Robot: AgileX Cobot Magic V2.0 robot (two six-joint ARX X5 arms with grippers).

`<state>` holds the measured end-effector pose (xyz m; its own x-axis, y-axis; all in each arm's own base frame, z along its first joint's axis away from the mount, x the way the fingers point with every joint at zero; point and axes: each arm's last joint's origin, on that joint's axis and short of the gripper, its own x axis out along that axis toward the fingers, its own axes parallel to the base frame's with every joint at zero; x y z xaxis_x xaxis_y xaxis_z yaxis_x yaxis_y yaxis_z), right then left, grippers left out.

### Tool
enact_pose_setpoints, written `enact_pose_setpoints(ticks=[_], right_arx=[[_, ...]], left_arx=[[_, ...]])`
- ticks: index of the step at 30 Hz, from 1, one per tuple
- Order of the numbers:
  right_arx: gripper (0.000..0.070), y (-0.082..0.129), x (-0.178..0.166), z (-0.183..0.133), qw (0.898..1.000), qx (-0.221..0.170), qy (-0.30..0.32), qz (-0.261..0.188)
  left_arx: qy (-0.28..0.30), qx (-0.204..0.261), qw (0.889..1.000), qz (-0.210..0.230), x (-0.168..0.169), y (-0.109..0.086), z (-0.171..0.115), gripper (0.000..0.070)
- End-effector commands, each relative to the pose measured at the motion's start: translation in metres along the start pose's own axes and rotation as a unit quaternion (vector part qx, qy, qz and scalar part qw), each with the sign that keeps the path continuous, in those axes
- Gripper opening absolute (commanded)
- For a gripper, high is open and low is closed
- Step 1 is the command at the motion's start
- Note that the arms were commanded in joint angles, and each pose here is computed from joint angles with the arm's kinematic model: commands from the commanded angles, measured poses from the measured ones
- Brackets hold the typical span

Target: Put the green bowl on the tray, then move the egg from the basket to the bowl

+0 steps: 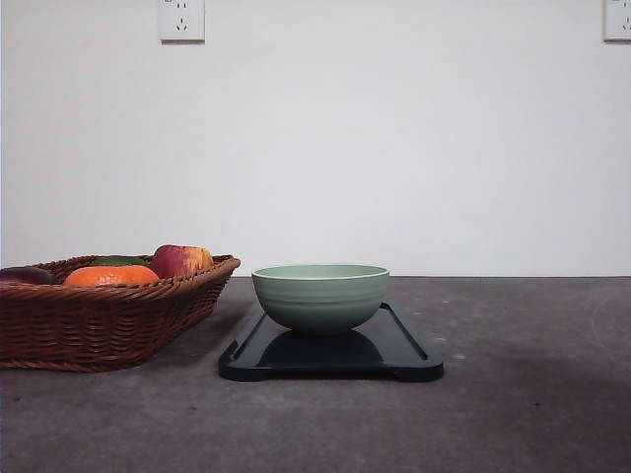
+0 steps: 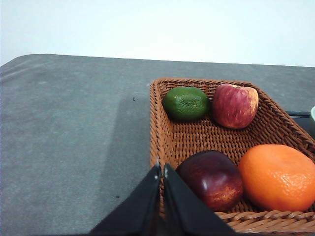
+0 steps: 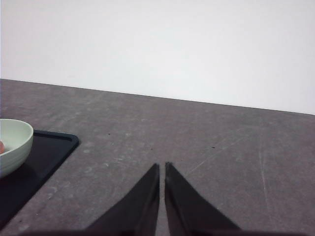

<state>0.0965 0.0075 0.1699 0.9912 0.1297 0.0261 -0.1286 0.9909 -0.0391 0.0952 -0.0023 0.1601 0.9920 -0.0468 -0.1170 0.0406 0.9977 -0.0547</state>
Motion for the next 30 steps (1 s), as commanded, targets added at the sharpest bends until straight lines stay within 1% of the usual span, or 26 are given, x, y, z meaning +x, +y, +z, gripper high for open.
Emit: enact_pose_setpoints(ticks=[1, 30], right_arx=[[0.0011, -0.0002, 0.0003, -0.0003, 1.000, 0.000, -0.003, -0.002], [0.0011, -0.0002, 0.0003, -0.0003, 1.000, 0.000, -0.003, -0.002]], left_arx=[[0.004, 0.005, 1.000, 0.000, 0.0018, 0.0004, -0.0053, 0.0000], [0.004, 0.005, 1.000, 0.000, 0.0018, 0.0004, -0.0053, 0.0000]])
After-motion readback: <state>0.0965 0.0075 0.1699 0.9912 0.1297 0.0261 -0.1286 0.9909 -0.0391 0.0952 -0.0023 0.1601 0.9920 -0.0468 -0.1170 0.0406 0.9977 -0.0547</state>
